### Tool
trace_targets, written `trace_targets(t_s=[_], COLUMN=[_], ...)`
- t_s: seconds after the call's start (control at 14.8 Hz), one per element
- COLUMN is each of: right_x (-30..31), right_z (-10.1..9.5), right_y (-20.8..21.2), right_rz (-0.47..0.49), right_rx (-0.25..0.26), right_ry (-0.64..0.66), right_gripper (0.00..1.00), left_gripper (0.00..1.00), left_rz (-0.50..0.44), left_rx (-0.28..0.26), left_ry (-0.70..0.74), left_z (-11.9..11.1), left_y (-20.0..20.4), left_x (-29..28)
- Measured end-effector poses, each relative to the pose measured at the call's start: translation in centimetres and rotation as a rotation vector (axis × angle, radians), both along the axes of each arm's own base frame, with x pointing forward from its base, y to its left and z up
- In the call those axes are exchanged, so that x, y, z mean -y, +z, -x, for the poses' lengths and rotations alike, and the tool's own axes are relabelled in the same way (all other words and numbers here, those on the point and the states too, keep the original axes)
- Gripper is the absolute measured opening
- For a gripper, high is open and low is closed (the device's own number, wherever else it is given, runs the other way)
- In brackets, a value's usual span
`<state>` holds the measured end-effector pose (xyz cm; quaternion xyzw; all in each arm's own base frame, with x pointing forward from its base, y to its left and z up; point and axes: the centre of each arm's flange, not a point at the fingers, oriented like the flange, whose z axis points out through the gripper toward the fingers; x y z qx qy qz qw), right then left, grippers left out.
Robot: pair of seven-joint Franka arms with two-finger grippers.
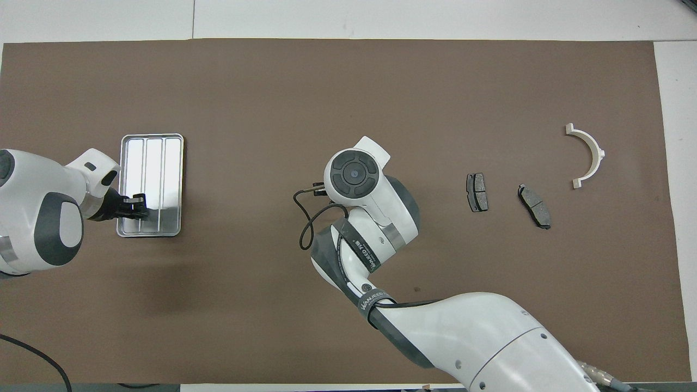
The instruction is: Place bearing gear from tray to pile
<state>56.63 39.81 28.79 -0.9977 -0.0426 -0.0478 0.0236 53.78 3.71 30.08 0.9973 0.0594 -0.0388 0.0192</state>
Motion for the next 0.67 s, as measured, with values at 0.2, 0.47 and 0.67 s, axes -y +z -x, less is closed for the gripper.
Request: trace_targets(t_s=[0.2,0.47,0.67], right_x=[0.1,1.9,9.6], right_z=[-0.1,-2.4,-7.1], right_y=[0.2,2.5,7.8], right_rz=[-0.001,-0.002,0.020], right_rx=[0.003,0.027,0.035], right_ry=[-0.001,-0.010,0.036], right_gripper=[0.36,0.36,0.36], left_gripper=[0.24,0.24,0.24], left_rz=[0.000,-0.003,-0.006], left_rx=[0.001,0.013,0.037], left_ry=[-0.001,0.027,0.075], left_z=[0.0,-0.3,-1.4], left_y=[0.0,0.3,1.8], left_x=[0.0,0.3,1.5])
